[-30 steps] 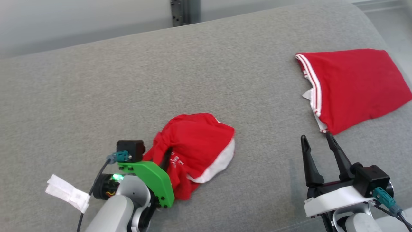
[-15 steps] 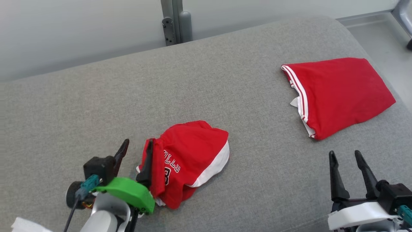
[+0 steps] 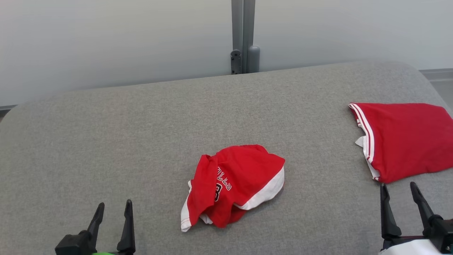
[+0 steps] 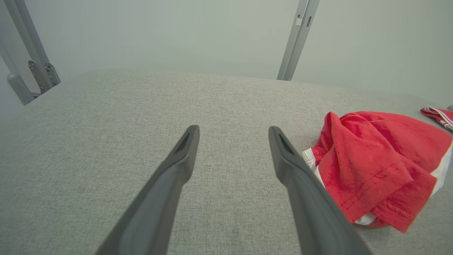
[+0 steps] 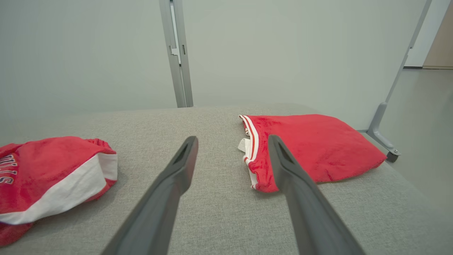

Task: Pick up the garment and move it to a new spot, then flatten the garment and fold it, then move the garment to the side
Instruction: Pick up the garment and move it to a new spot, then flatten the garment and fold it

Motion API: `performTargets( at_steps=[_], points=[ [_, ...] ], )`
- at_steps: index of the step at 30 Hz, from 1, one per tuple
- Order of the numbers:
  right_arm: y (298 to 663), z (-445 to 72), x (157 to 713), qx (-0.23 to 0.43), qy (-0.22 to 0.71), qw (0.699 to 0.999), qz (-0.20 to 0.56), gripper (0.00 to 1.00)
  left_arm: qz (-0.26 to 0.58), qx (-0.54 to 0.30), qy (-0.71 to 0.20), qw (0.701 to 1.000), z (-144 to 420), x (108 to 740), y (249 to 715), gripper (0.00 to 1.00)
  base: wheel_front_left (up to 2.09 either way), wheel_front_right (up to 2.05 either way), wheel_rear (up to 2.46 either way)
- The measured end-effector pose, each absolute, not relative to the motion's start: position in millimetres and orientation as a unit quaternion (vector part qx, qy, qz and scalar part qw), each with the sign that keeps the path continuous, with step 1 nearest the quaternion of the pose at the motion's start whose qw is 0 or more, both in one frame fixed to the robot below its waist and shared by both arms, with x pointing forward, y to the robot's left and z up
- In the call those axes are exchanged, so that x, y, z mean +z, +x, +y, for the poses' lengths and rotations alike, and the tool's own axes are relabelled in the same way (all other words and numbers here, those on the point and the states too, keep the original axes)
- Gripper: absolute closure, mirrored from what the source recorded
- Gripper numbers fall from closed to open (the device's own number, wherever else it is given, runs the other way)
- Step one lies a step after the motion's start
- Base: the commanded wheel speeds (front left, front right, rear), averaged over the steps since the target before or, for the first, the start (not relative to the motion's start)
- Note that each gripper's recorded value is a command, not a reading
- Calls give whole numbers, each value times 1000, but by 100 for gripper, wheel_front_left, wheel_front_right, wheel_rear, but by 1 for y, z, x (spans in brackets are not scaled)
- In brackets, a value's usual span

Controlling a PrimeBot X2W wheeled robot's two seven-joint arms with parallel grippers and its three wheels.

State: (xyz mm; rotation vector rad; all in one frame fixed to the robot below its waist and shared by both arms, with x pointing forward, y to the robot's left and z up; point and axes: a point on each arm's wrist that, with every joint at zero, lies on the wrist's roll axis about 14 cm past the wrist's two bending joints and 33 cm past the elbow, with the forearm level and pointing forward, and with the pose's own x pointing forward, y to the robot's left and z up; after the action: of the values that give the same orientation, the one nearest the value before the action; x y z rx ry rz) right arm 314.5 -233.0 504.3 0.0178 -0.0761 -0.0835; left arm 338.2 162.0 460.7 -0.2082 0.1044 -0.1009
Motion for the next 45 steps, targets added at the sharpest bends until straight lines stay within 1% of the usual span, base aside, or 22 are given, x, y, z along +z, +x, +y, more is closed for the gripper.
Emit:
performTargets(
  at_steps=[3, 8, 16, 25, 28, 31, 33, 36, 39, 45],
  points=[
    [319, -218, 502, -15, 6, 999, -35, 0, 23, -13, -101, 995, 184, 472, 331, 0, 0, 0, 0],
    [327, -201, 503, 13, 8, 999, -36, 0, 15, 17, -105, 994, 201, 470, 313, 0, 0, 0, 0],
    [329, -189, 500, 26, 15, 999, -32, 0, 2, 18, -95, 995, 206, 475, 313, 0, 0, 0, 0],
    [327, -192, 499, 19, 17, 999, -31, 0, -4, 3, -94, 996, 197, 479, 318, 0, 0, 0, 0],
    [326, -193, 500, 17, 19, 999, -33, 0, -23, -26, -105, 994, 178, 492, 326, 0, 0, 0, 0],
    [325, -196, 501, 12, 21, 999, -36, 0, -23, -108, -136, 985, 125, 499, 328, 0, 0, 0, 0],
    [325, -197, 504, 8, 22, 999, -40, 0, -5, -166, -145, 975, 94, 494, 323, 0, 0, 0, 0],
    [323, -201, 505, 1, 23, 999, -42, 0, 43, -224, -144, 963, 68, 479, 318, 0, 0, 0, 0],
    [319, -208, 504, -12, 24, 999, -41, 0, 84, -248, -130, 956, 60, 460, 317, 0, 0, 0, 0],
    [312, -224, 498, -41, 25, 998, -31, 0, 163, -268, -112, 943, 50, 419, 321, 0, 0, 0, 0]
  ],
)
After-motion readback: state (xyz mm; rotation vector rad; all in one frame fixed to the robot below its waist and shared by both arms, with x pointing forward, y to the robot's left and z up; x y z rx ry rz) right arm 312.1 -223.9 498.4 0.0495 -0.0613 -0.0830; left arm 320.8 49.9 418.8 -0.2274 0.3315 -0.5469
